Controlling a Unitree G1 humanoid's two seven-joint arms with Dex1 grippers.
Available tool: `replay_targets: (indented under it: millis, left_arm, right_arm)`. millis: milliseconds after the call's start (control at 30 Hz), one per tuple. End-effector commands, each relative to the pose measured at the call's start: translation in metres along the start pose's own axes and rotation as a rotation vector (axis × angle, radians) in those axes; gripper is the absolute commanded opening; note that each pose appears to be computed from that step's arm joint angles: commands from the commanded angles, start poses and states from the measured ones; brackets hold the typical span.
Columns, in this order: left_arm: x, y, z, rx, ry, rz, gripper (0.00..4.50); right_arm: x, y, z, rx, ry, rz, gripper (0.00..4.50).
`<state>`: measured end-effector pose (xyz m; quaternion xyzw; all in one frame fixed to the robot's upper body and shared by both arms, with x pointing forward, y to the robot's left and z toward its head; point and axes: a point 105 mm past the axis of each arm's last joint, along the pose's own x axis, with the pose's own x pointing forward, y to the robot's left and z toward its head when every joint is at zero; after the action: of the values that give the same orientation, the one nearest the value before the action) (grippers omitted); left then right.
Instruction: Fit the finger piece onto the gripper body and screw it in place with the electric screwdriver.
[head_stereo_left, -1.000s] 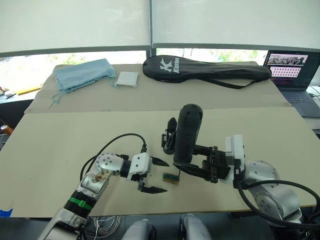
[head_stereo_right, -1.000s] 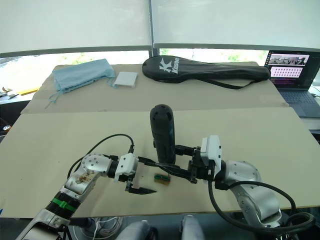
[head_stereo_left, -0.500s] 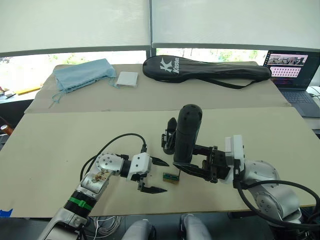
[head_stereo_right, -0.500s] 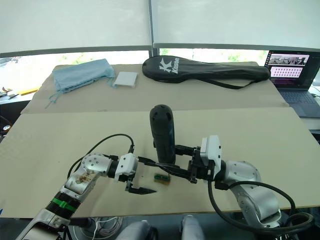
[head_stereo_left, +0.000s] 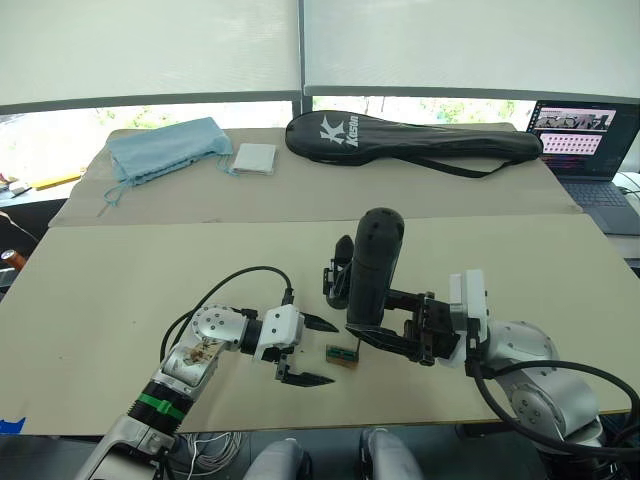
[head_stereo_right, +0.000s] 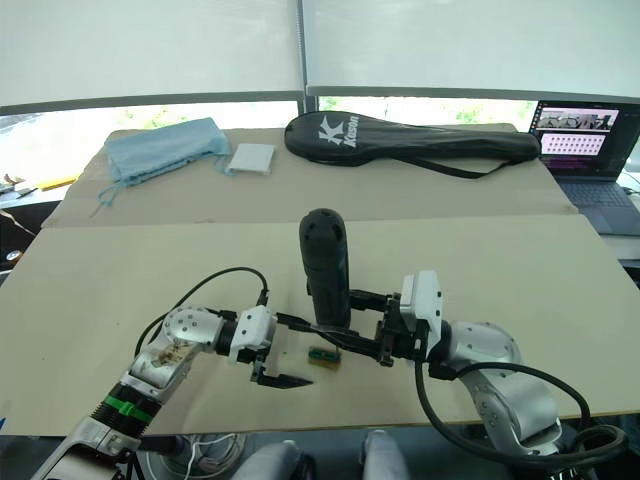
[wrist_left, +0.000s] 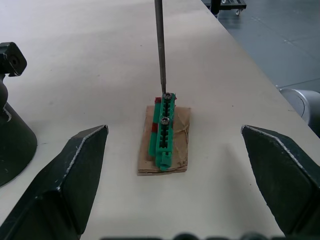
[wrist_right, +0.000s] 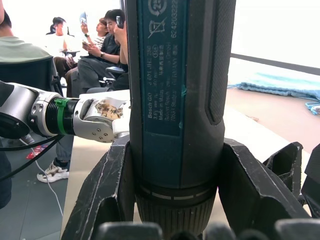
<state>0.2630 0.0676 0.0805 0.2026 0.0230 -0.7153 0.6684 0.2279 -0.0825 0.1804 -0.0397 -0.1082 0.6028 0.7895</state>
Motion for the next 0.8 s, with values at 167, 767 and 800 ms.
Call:
replay_targets:
  millis: [167, 767, 800]
  left_arm:
    - [-0.0022, 0.0068, 0.0121, 0.04, -0.025, 0.015, 4.5]
    - [-0.0026, 0.0074, 0.0124, 0.039, -0.026, 0.018, 4.5]
    - [-0.0026, 0.0075, 0.0122, 0.039, -0.025, 0.018, 4.5]
  right_arm:
    - [0.0053, 0.007, 0.0152, -0.034, -0.053, 0.033, 1.9]
    - [0.0052, 0.0057, 0.0163, -0.059, -0.048, 0.034, 1.9]
    - [0.0053, 0.0055, 0.0161, -0.06, -0.048, 0.033, 1.9]
